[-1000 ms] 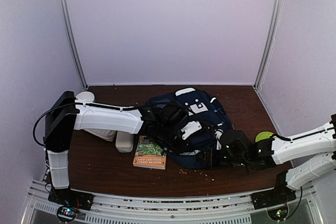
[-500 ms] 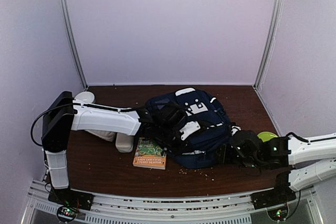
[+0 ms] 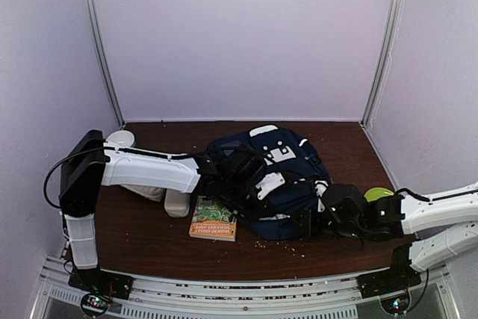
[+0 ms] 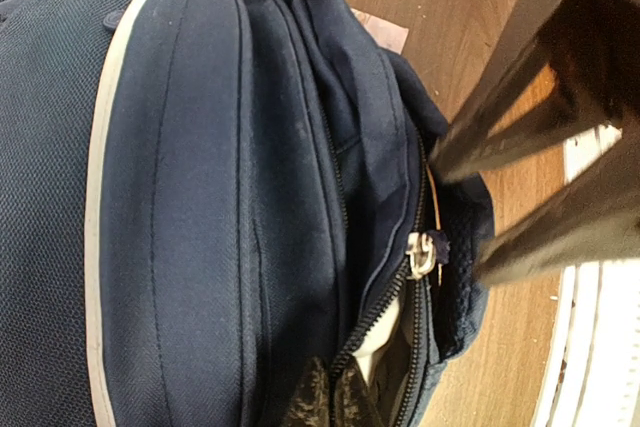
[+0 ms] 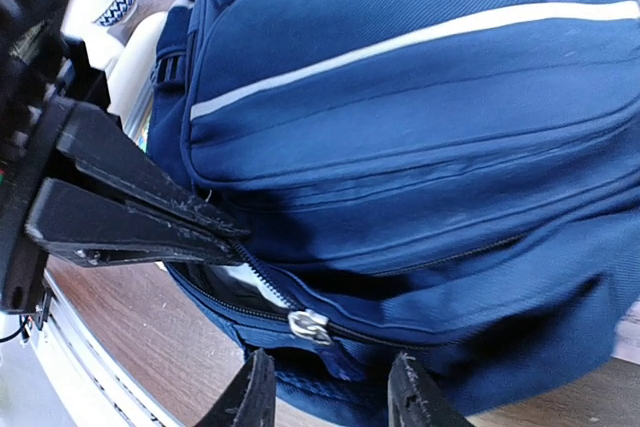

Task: Pack the student bag
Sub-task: Unzip the student bag at the center of the board.

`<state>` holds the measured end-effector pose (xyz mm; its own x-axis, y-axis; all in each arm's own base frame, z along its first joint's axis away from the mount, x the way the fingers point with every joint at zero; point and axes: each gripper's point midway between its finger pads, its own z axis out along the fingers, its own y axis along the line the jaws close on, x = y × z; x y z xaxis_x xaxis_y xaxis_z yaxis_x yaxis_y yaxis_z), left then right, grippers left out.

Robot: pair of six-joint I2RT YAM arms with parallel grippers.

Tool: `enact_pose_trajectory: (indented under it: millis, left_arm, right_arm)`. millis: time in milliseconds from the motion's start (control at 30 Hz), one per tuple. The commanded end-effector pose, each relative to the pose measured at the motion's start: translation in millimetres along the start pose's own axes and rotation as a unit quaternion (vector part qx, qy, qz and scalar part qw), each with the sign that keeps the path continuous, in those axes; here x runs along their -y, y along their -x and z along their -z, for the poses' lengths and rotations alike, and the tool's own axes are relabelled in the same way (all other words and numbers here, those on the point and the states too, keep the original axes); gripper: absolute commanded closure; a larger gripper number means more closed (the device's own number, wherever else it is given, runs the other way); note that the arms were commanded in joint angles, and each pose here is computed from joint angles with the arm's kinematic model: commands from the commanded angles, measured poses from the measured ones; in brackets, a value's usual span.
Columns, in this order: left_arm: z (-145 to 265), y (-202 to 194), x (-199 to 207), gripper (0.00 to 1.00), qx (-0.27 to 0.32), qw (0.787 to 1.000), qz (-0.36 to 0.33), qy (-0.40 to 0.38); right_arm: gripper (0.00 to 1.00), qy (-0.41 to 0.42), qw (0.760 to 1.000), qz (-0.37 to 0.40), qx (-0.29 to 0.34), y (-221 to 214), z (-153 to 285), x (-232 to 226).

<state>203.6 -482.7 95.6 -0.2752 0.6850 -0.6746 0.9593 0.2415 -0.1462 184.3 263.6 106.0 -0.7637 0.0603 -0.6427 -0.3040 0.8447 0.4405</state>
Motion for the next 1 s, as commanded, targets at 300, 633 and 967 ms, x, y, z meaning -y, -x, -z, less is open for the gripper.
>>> enact_pose_trajectory:
  millis: [300,633,967]
  left_arm:
    - [15,26,1,1.00,0.042,0.999,-0.007,0.006]
    - [22,27,0,1.00,0.047,0.999,-0.010,0.017]
    - [21,24,-1,1.00,0.044,0.999,-0.006,0.018]
  right_arm:
    - [0.59,0.015,1.000,-0.023,0.000,-8,-21,-5]
    - [0.60,0.040,0.999,-0.012,-0.012,-16,-24,-6]
    - [0.47,0.103,0.992,-0.064,-0.013,-23,-28,-3]
